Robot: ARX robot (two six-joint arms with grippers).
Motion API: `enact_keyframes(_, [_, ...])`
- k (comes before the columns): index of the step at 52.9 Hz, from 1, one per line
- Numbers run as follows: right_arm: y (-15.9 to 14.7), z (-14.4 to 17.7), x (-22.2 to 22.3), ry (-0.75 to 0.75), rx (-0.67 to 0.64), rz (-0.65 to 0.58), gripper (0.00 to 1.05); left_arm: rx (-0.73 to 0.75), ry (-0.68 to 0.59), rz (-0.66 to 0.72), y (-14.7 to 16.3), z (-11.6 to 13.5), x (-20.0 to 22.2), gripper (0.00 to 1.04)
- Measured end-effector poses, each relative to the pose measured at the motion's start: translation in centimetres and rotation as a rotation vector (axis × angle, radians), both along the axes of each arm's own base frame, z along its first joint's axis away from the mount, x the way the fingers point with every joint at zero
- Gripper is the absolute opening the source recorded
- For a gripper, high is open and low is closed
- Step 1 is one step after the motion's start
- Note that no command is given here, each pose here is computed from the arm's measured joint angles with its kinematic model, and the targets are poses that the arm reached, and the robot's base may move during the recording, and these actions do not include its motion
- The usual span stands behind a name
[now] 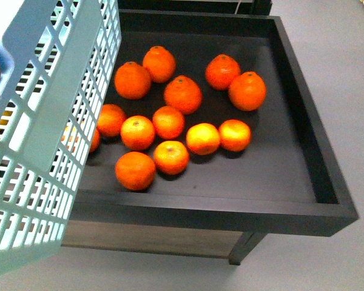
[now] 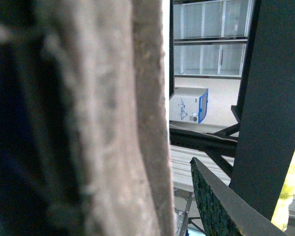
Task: Pick lemon and mango into basket
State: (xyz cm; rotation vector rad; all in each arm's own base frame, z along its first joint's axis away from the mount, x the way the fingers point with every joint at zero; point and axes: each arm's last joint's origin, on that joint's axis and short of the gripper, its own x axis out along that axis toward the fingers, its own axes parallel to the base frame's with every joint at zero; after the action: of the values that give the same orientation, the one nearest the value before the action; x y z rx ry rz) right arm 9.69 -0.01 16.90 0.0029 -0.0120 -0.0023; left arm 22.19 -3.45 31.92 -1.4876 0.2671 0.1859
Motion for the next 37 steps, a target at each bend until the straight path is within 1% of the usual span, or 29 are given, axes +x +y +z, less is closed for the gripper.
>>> enact_keyframes(37, [-0.01,0.00,0.00,0.000,0.000,-0.002,0.96,0.002,-0.001,0.001,0.01,0.01,-0.01,0.28])
